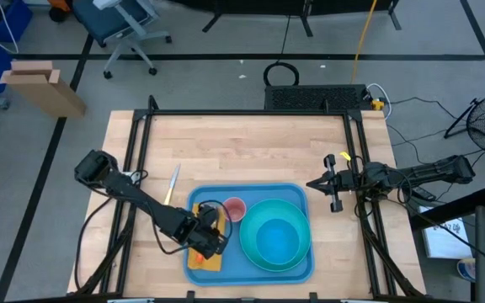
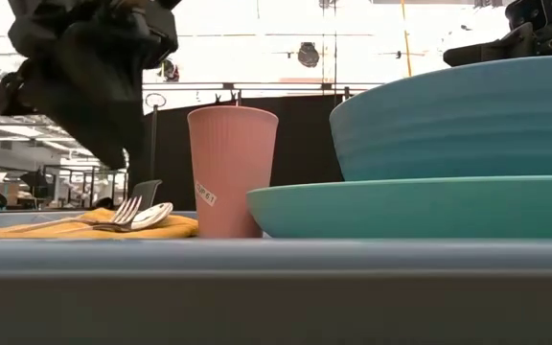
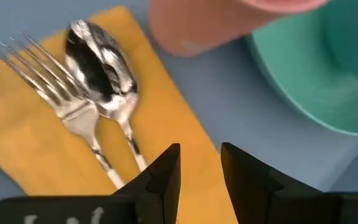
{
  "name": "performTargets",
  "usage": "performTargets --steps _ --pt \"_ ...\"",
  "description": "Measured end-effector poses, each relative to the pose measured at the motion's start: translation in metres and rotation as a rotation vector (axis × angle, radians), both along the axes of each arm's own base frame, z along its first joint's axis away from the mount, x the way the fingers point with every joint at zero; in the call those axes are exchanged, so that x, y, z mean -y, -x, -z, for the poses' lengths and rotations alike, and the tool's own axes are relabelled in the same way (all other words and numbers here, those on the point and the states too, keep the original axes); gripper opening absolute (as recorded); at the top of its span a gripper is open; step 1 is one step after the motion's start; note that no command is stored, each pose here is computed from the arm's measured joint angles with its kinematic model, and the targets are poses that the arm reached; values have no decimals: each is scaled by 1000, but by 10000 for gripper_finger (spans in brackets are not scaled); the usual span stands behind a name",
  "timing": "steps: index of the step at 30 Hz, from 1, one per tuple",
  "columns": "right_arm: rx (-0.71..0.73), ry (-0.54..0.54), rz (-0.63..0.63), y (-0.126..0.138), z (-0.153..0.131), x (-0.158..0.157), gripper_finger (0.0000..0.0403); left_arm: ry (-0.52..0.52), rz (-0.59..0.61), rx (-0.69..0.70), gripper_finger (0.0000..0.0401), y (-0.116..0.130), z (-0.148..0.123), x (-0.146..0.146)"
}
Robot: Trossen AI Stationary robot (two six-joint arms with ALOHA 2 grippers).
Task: Set up tray
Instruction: Adjust the silverware
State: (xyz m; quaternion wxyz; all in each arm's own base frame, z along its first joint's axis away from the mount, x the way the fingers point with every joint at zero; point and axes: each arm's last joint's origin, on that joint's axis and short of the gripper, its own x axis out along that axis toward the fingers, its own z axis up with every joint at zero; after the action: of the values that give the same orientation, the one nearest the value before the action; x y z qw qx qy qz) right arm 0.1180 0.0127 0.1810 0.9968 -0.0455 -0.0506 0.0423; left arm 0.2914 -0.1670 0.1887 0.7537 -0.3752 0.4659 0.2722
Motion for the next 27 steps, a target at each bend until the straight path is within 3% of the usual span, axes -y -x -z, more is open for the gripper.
performTargets --steps 15,27 --pt "-2 0 0 0 0 0 0 -37 -29 -65 120 4 6 -2" --pt "-2 0 0 0 0 0 0 -57 -16 -152 120 0 33 3"
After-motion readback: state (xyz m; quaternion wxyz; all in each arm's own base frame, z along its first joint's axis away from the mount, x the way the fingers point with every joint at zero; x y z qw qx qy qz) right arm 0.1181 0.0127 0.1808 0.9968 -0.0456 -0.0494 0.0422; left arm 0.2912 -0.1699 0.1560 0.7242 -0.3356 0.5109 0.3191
